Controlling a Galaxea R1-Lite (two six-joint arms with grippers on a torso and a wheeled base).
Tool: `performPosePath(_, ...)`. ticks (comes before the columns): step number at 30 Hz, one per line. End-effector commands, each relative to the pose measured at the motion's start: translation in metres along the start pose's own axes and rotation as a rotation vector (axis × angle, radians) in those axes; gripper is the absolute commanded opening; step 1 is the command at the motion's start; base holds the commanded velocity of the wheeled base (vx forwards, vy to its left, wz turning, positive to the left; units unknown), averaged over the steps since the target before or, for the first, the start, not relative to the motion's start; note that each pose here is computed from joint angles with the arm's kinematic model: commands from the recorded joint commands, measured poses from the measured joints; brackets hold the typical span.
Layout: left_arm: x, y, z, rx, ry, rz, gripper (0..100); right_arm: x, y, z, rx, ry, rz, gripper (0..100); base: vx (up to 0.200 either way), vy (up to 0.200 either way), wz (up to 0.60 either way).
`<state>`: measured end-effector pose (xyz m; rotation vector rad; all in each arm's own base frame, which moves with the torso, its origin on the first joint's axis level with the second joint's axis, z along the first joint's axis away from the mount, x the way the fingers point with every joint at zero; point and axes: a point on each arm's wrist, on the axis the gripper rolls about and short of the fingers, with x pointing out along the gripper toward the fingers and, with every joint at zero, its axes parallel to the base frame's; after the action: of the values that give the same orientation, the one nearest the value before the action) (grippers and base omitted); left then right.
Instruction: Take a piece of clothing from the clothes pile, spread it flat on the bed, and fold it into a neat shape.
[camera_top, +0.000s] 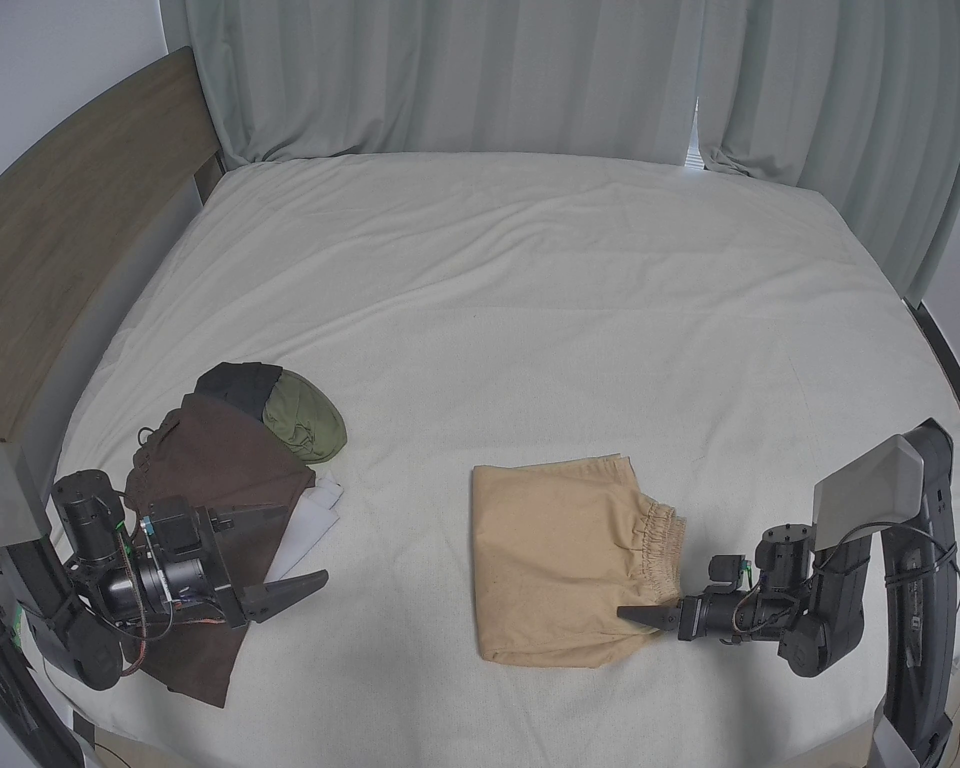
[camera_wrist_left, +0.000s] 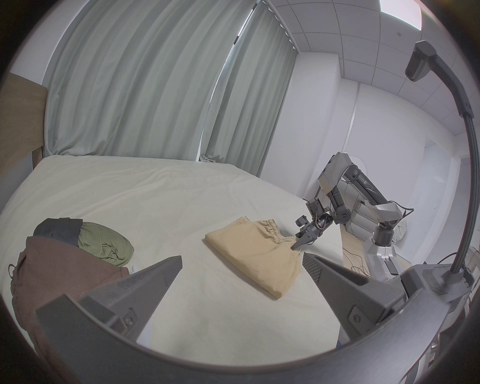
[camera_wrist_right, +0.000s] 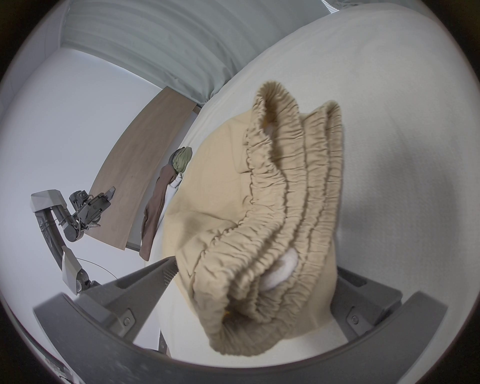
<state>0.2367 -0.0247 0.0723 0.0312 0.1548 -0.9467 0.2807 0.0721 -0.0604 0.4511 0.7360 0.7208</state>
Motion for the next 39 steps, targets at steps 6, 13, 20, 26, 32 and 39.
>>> performPosePath(6,0.000,0.000,0.000,-0.001,0.001,0.002,100,0.005,0.002,-0.001,-0.012,0.006,0.013,100,0.000,0.000,0.00)
performPosePath(13,0.000,-0.001,-0.001,-0.005,0.003,0.003,100,0.006,0.003,-0.001,-0.014,0.007,0.016,0,0.000,0.000,0.00)
performPosePath(20,0.000,-0.001,-0.001,-0.005,0.003,0.003,100,0.006,0.002,-0.002,-0.012,0.011,0.015,0,0.000,0.000,0.00)
performPosePath(26,0.000,-0.001,-0.001,-0.005,0.004,0.003,100,0.006,0.002,-0.002,-0.011,0.013,0.015,0,0.000,0.000,0.00)
performPosePath(32,0.000,-0.001,-0.001,-0.003,0.004,0.003,100,0.007,0.004,-0.003,-0.017,0.017,0.022,0,0.000,0.000,0.00)
performPosePath(39,0.000,-0.002,-0.001,0.000,0.001,-0.007,100,0.005,0.014,0.002,-0.043,0.006,0.041,0,0.000,0.000,0.00)
